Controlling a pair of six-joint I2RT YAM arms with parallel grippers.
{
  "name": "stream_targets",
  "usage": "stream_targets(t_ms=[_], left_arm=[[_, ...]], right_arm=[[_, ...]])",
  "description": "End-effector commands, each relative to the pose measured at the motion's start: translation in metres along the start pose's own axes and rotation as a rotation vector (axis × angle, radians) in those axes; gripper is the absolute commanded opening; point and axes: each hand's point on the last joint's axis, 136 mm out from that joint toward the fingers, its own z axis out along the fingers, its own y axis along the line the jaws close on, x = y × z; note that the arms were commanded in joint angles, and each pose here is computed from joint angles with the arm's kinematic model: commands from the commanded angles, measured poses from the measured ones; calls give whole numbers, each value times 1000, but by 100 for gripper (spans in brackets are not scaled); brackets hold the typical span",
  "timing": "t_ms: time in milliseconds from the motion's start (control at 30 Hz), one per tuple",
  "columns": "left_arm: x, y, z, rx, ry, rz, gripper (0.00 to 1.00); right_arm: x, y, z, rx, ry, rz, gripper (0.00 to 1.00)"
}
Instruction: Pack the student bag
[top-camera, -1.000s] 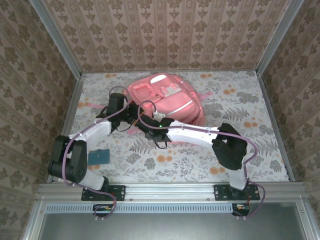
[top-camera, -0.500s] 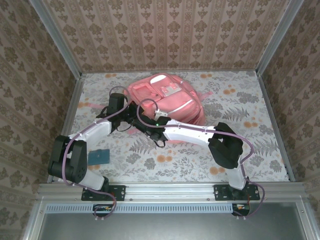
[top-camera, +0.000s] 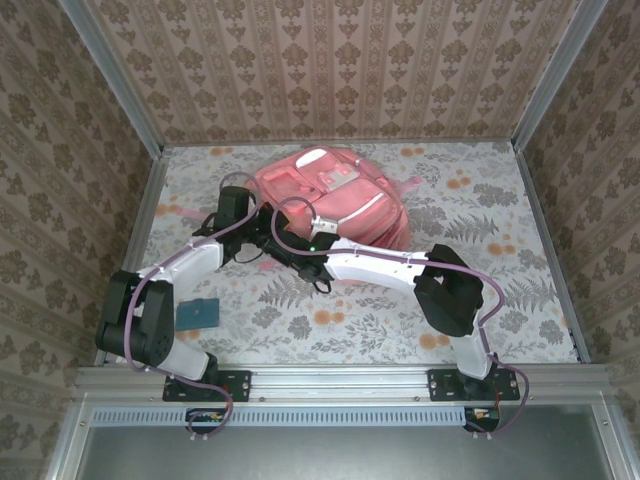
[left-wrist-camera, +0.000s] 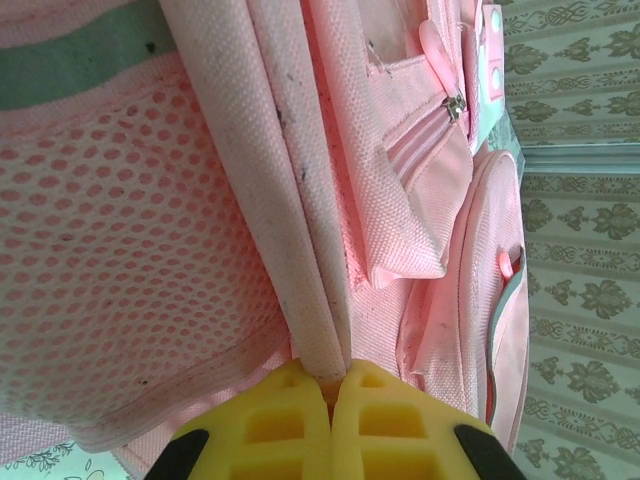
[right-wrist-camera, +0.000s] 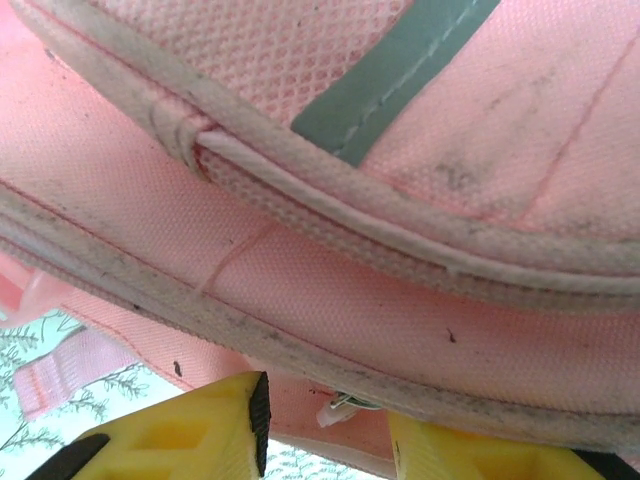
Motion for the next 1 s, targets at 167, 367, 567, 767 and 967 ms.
stream_targets(t_ms=[167, 367, 567, 767, 967], left_arm=[[-15, -22, -6, 47, -42, 32, 0], [-22, -8, -3, -1, -66, 40, 0], [-34, 9, 0, -42, -82, 47, 0], [-39, 10, 5, -31, -71, 43, 0], [-48, 3, -11, -32, -99, 61, 14]], right_arm=[[-30, -29, 9, 178, -172, -79, 20], [-30, -41, -4, 139, -149, -111, 8], [-22, -77, -15, 124, -106, -173, 7], [-10, -95, -7, 46, 5, -156, 7], [4, -35, -12, -185, 129, -254, 1]])
